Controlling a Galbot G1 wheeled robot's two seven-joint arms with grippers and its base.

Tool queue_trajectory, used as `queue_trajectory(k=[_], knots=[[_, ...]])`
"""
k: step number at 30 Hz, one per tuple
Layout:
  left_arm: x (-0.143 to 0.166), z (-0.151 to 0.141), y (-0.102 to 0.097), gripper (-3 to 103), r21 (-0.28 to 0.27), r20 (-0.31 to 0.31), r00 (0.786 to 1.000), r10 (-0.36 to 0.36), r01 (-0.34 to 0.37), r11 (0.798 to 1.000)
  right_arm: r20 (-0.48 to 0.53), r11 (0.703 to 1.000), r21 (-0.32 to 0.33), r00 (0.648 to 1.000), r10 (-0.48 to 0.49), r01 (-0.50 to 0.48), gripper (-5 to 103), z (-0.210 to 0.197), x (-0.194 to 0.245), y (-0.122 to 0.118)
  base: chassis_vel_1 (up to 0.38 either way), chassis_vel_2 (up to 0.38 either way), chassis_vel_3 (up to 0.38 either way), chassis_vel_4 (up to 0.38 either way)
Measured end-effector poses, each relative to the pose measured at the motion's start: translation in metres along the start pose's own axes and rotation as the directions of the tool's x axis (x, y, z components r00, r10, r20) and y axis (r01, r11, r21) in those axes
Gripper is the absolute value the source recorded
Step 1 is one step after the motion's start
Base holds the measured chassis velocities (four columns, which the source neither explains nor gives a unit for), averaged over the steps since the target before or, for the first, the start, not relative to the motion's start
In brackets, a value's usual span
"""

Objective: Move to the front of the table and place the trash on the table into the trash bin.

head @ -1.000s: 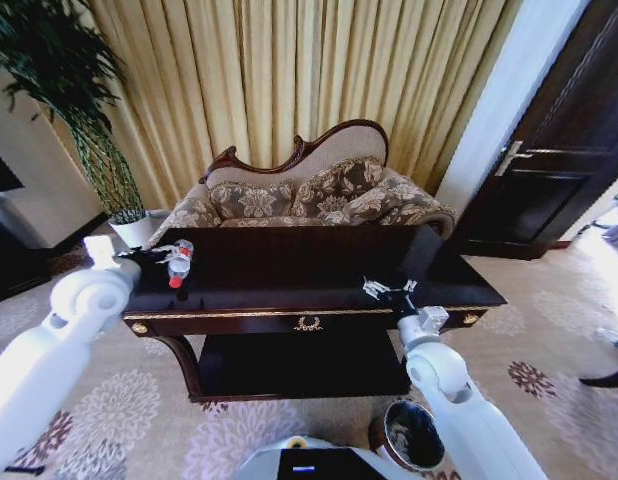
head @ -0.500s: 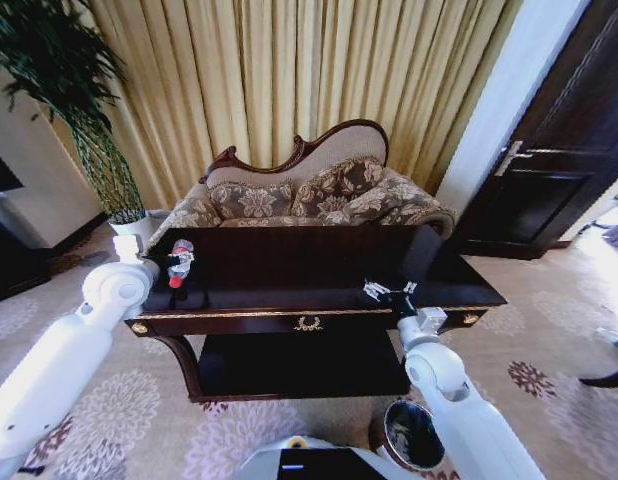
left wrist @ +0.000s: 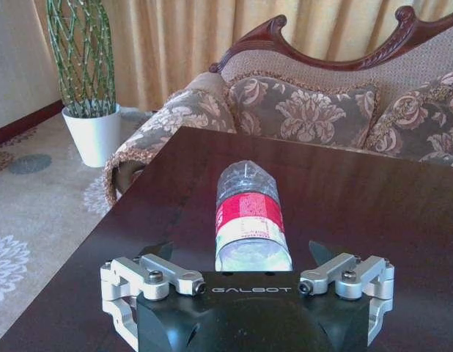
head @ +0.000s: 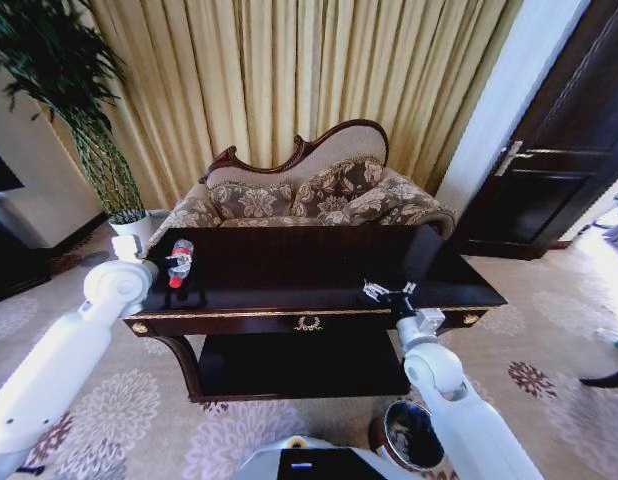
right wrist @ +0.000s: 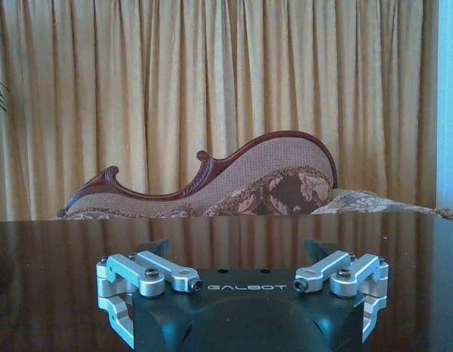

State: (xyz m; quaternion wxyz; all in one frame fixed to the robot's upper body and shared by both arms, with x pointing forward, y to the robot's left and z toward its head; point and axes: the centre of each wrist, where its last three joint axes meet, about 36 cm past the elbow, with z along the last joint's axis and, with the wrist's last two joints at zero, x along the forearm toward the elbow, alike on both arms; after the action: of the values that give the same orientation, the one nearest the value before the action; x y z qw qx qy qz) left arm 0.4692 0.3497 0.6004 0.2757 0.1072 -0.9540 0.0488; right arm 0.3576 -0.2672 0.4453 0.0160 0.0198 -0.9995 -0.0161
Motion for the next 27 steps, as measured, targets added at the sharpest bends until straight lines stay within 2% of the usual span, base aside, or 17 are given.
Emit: queue_trajectory(k=[14,16,19,21,22,23,24,27], knots=[[-0.004,0.007,0.002,100,0.004,-0.031,1.000,-0.004,0.004,1.000,0.004,1.000,-0.004,1.000,0.003,-0.003,100,0.003,-0.001,0.000,0.000,0.000,0.000,0.000],[-0.005,0.010,0.003,96,0.009,-0.040,0.999,-0.003,0.004,1.000,0.005,1.000,-0.004,1.000,0.002,-0.002,100,0.003,-0.001,0.000,0.000,0.000,0.000,0.000],[-0.005,0.011,0.003,95,0.010,-0.043,0.999,-0.004,0.004,1.000,0.006,1.000,-0.005,1.000,0.001,-0.001,100,0.003,-0.001,0.000,0.000,0.000,0.000,0.000],[-0.006,0.012,0.003,86,0.013,-0.045,0.999,-0.003,0.004,1.000,0.008,1.000,-0.006,1.000,0.002,-0.002,100,0.003,-0.001,0.000,0.000,0.000,0.000,0.000],[-0.006,0.012,0.003,86,0.013,-0.046,0.999,-0.003,0.003,1.000,0.008,1.000,-0.007,1.000,0.002,-0.002,100,0.003,-0.001,0.000,0.000,0.000,0.000,0.000],[-0.006,0.012,0.004,81,0.014,-0.046,0.999,-0.002,0.003,1.000,0.008,1.000,-0.007,1.000,0.002,-0.002,100,0.004,0.000,0.000,0.000,0.000,0.000,0.000],[-0.006,0.012,0.004,81,0.014,-0.046,0.999,-0.002,0.003,1.000,0.008,1.000,-0.007,1.000,0.002,-0.002,100,0.004,0.000,0.000,0.000,0.000,0.000,0.000],[-0.006,0.012,0.003,64,0.020,-0.050,0.999,0.002,-0.001,1.000,0.009,1.000,-0.008,1.000,0.004,-0.004,100,0.004,0.000,-0.001,0.000,0.000,0.000,0.000]])
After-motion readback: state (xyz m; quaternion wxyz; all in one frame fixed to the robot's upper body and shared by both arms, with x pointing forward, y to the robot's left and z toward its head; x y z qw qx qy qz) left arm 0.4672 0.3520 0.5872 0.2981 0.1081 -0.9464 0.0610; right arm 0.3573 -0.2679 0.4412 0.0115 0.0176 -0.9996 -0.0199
